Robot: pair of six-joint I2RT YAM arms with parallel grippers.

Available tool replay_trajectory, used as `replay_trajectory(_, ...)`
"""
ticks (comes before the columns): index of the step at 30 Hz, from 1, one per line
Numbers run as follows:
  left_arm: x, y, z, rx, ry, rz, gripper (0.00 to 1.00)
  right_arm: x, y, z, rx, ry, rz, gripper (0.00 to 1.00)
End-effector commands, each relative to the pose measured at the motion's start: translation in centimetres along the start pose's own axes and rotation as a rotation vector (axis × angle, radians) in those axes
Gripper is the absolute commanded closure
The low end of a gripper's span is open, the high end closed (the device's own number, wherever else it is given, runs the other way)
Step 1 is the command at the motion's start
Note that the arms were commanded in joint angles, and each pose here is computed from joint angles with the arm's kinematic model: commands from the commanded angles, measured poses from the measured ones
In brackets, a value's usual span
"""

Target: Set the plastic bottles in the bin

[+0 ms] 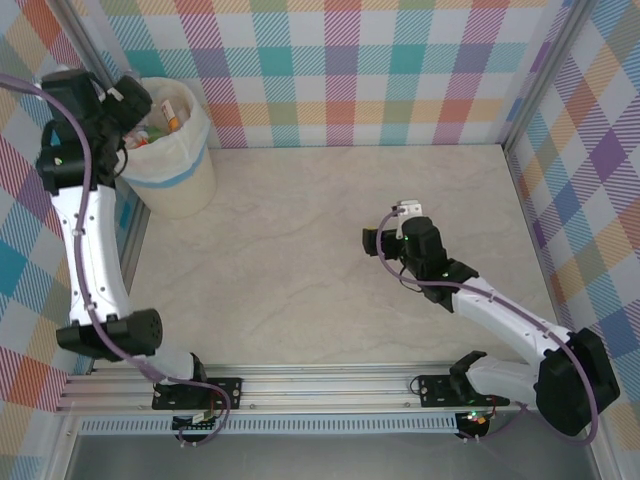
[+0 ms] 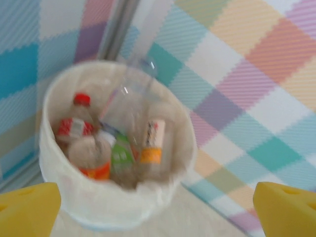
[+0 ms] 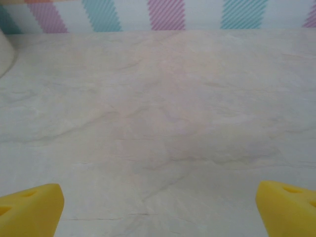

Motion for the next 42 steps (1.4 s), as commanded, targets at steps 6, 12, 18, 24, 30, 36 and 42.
replay_trajectory(6, -2.8, 4.9, -8.6, -0.028, -0.114, -0.089, 0.0, -2.5, -10.3, -2.9, 0.053, -0.046, -0.45, 0.0)
replay_trajectory(12, -1.1, 11.8, -19.2, 0.092, -0.036, 0.017, 0.0, -0.7, -12.7, -6.3, 0.033, 0.007, -0.325, 0.0)
replay_trajectory(18, 1.5, 17.0, -28.1, 0.197, -0.041, 0.019, 0.0, 2.6, -12.7, -6.0, 0.002, -0.013, -0.172, 0.0)
replay_trajectory(24, 4.3, 16.8, -31.2, 0.315, 0.086, -0.06, 0.0, 5.4, -12.8, -4.6, -0.061, -0.121, -0.118, 0.0)
replay_trajectory(30, 7.1, 14.8, -32.5, 0.36, 0.118, -0.182, 0.0, 6.7, -14.7, -6.2, 0.01, -0.129, -0.198, 0.0)
replay_trajectory(36, 9.9, 12.0, -34.9, 0.473, 0.176, -0.255, 0.0, 6.8, -14.9, -6.2, 0.023, -0.117, -0.202, 0.0)
replay_trajectory(42, 10.2, 12.1, -36.2, 0.521, 0.144, -0.194, 0.0, 6.8, -14.8, -6.2, 0.022, -0.118, -0.198, 0.0)
Point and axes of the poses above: each hand's point on the last joint's axis, 136 mm out from that joint toward the fingers, its own x axis out along the fingers, its own y axis along the line the jaws close on, z = x × y, the point moved 7 cm from there along -x, back along the fingers
